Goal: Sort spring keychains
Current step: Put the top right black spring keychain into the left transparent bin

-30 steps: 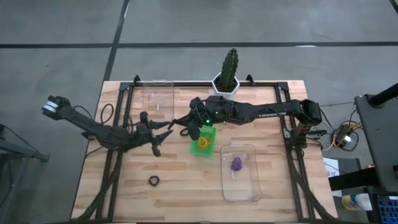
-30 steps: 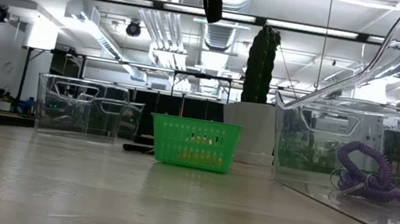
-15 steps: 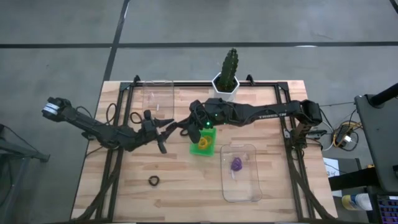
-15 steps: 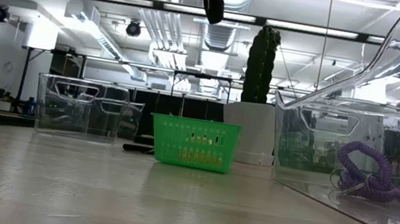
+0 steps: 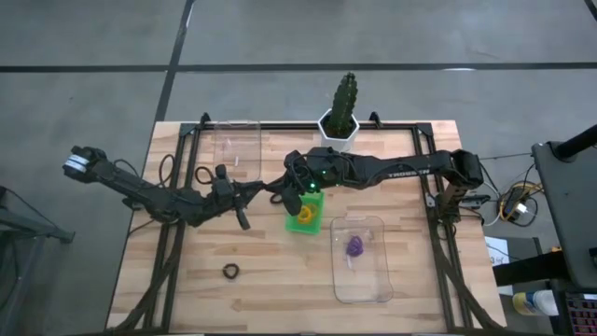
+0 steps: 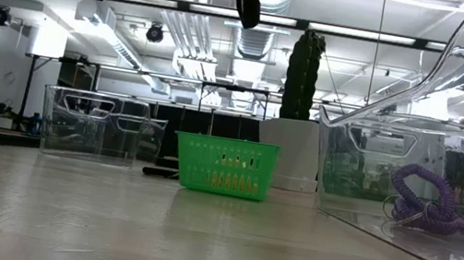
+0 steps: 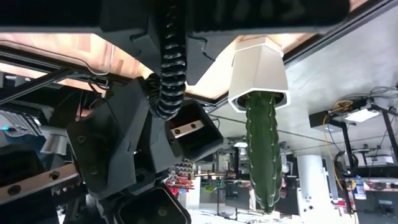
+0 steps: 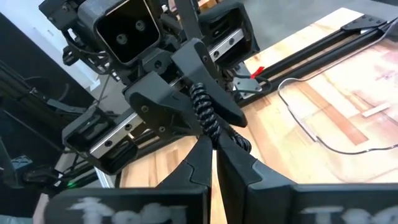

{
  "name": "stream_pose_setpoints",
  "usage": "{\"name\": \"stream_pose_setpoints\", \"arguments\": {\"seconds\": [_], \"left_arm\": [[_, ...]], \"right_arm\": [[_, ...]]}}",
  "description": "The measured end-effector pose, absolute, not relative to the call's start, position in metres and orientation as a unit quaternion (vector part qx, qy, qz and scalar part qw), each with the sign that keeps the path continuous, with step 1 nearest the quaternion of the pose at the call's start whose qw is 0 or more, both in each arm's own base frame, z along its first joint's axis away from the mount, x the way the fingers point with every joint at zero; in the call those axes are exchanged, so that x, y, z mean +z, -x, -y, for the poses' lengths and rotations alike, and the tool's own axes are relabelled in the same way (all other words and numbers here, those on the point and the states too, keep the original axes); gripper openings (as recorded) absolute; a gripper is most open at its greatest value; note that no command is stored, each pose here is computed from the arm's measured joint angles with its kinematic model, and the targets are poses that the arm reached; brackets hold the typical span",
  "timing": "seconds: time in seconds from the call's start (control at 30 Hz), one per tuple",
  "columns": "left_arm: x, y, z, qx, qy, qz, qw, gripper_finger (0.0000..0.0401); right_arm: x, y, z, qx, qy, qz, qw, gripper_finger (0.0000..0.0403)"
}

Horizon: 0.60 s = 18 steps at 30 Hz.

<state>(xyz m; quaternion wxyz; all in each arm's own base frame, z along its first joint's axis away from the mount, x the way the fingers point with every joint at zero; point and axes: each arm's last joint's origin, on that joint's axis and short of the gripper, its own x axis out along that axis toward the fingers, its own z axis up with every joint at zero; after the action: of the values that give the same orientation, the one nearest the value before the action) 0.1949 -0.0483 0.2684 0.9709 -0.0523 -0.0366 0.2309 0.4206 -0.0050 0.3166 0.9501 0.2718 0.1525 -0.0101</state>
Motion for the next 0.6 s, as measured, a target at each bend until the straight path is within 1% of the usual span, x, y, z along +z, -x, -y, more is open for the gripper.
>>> {"name": "stream_pose_setpoints", "arguments": {"seconds": [0.13, 0.27, 0.4, 0.6], "left_arm": [[0.2687, -0.1946, 0.0481, 0.231, 0.061, 0.039, 0.97, 0.0013], [0.2691, -0.1942, 0.0477, 0.233, 0.062, 0.04, 0.97, 0.0013], [0.2693, -0.1924, 0.0466, 0.242, 0.058, 0.037, 0.968, 0.0012], [0.2691, -0.1866, 0.0436, 0.26, 0.059, 0.024, 0.963, 0.0012]], "right_arm": [[0.3167, -0.4206, 0.0049, -0.005, -0.263, -0.153, 0.953, 0.0015], [0.3167, -0.4206, 0.0044, 0.005, -0.258, -0.156, 0.954, 0.0032], [0.3166, -0.4204, 0.0034, 0.022, -0.252, -0.16, 0.954, 0.0055], [0.3136, -0.4194, 0.0033, 0.02, -0.25, -0.176, 0.952, 0.01]]}}
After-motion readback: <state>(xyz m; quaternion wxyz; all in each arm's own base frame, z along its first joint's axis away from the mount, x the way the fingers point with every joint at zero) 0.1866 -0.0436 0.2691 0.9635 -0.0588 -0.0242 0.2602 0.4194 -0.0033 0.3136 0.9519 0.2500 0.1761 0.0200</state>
